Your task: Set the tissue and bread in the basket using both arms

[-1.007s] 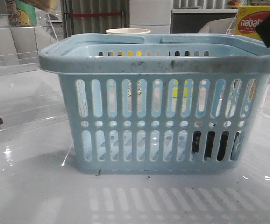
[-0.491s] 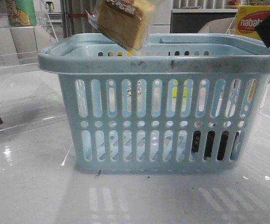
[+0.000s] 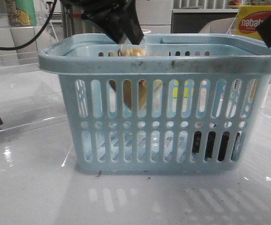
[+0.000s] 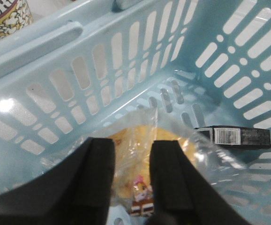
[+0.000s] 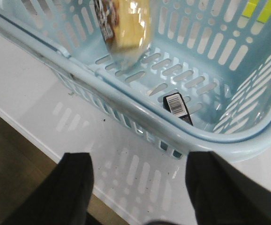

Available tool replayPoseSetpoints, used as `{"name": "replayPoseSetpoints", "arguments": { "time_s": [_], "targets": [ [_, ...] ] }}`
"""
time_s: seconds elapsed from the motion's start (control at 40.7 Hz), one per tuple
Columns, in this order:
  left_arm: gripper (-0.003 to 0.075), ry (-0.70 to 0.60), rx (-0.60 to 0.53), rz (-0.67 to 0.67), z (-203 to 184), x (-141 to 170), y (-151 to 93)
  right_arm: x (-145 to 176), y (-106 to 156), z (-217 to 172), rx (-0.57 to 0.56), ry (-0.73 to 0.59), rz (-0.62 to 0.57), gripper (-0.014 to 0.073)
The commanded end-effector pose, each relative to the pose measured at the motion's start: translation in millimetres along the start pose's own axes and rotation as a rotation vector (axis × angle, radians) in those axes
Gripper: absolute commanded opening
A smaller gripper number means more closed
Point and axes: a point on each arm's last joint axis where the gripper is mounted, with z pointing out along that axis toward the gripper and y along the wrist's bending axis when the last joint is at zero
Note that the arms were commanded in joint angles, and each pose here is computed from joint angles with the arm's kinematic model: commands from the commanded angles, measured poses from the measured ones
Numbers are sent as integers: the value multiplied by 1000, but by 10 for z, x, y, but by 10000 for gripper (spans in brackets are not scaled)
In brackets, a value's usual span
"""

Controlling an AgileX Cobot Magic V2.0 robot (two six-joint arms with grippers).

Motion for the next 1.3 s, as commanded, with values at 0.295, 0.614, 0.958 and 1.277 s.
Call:
{"name": "replayPoseSetpoints", "arguments": {
  "time_s": [0.295,0.614,0.958,1.277],
  "targets": [
    [425,-224,-12,52,-753,-256,-115,-126,-6,-65,12,-91,-16,521],
    [425,-389,-35,115,-1805,-50,-250,-126,-6,-65,12,-91,-16,521],
    [425,-415,-62,143,-2291,815,-316,-126,-6,-65,12,-91,-16,521],
    [425,-422,-71,149,-2383,1621,-341,-125,-5,-65,12,-90,-16,521]
  ]
}}
